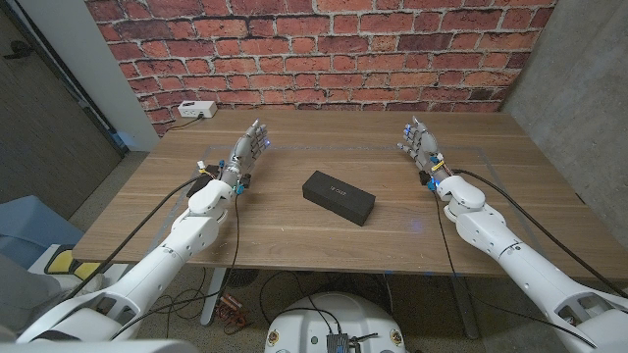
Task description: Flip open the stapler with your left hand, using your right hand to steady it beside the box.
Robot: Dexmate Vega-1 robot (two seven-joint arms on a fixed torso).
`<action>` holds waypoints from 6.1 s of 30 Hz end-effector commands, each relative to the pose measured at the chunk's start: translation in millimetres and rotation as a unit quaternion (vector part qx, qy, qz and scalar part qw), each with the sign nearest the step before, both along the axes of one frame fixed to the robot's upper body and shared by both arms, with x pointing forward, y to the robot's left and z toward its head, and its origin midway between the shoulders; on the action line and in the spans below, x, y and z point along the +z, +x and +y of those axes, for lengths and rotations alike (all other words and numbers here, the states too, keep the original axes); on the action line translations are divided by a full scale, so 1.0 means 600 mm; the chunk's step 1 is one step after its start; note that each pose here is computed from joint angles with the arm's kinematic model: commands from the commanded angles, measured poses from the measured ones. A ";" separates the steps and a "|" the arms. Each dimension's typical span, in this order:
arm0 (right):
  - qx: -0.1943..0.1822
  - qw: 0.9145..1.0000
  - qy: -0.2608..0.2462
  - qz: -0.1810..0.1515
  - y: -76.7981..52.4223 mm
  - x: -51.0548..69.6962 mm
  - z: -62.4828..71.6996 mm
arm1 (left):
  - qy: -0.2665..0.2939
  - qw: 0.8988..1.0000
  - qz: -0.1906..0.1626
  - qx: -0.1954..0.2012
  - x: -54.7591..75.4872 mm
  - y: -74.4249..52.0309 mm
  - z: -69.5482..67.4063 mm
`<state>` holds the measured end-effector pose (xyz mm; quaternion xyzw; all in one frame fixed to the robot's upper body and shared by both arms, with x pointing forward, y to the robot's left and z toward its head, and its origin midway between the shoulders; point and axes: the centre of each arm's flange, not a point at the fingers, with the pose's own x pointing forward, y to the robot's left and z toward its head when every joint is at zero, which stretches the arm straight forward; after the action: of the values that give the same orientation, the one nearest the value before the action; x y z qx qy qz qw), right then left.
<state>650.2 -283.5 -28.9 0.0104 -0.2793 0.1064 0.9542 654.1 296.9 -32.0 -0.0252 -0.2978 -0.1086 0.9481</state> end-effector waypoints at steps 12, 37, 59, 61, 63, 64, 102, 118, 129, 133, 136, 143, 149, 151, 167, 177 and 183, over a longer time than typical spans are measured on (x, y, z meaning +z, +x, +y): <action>-0.011 1.000 -0.015 -0.004 -0.009 -0.017 0.018 | 0.038 0.998 -0.040 0.039 -0.014 -0.034 0.024; -0.018 0.999 -0.025 -0.015 -0.008 -0.021 0.018 | 0.112 0.979 -0.077 0.150 -0.004 -0.072 0.008; -0.016 0.999 -0.031 -0.015 0.004 -0.007 0.017 | 0.143 0.952 -0.087 0.257 -0.004 -0.111 0.021; -0.014 0.999 -0.030 -0.014 0.004 -0.007 0.017 | 0.146 0.949 -0.088 0.264 -0.003 -0.115 0.021; -0.015 0.999 -0.033 -0.016 0.004 -0.007 0.016 | 0.149 0.946 -0.090 0.272 -0.003 -0.118 0.021; -0.015 0.999 -0.033 -0.016 0.004 -0.007 0.015 | 0.152 0.944 -0.091 0.278 -0.002 -0.120 0.020; -0.015 0.999 -0.027 -0.013 0.008 -0.020 -0.005 | 0.223 0.882 -0.078 0.408 -0.011 -0.150 0.010; -0.009 1.000 -0.022 -0.013 0.011 -0.023 0.001 | 0.254 0.870 -0.071 0.416 -0.032 -0.151 0.018; -0.009 1.000 -0.022 -0.009 0.014 -0.022 -0.004 | 0.262 0.851 -0.069 0.450 -0.035 -0.162 0.024; -0.010 1.000 -0.020 -0.007 0.016 -0.024 -0.007 | 0.266 0.847 -0.071 0.454 -0.035 -0.164 0.028; -0.010 1.000 -0.018 -0.007 0.017 -0.024 -0.008 | 0.269 0.843 -0.069 0.461 -0.033 -0.165 0.030; -0.011 1.000 -0.019 -0.008 0.017 -0.023 -0.009 | 0.265 0.842 -0.058 0.467 -0.035 -0.163 0.041; -0.011 1.000 -0.017 -0.007 0.017 -0.025 -0.008 | 0.275 0.827 -0.056 0.487 -0.030 -0.169 0.052; -0.013 1.000 -0.019 -0.005 0.017 -0.027 -0.008 | 0.270 0.828 -0.054 0.489 -0.031 -0.171 0.055; -0.021 1.000 -0.016 -0.012 0.010 -0.028 -0.013 | 0.283 0.810 -0.033 0.513 -0.036 -0.186 0.062; -0.019 1.000 -0.013 -0.011 0.010 -0.028 -0.014 | 0.277 0.794 -0.031 0.541 -0.041 -0.200 0.064; -0.019 1.000 -0.015 -0.011 0.013 -0.030 -0.014 | 0.272 0.788 -0.023 0.552 -0.044 -0.206 0.075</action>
<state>656.4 -290.9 -45.3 -0.0097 -0.2891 0.0929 0.9527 538.0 331.6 -55.1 0.3967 -0.2601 0.3196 0.8203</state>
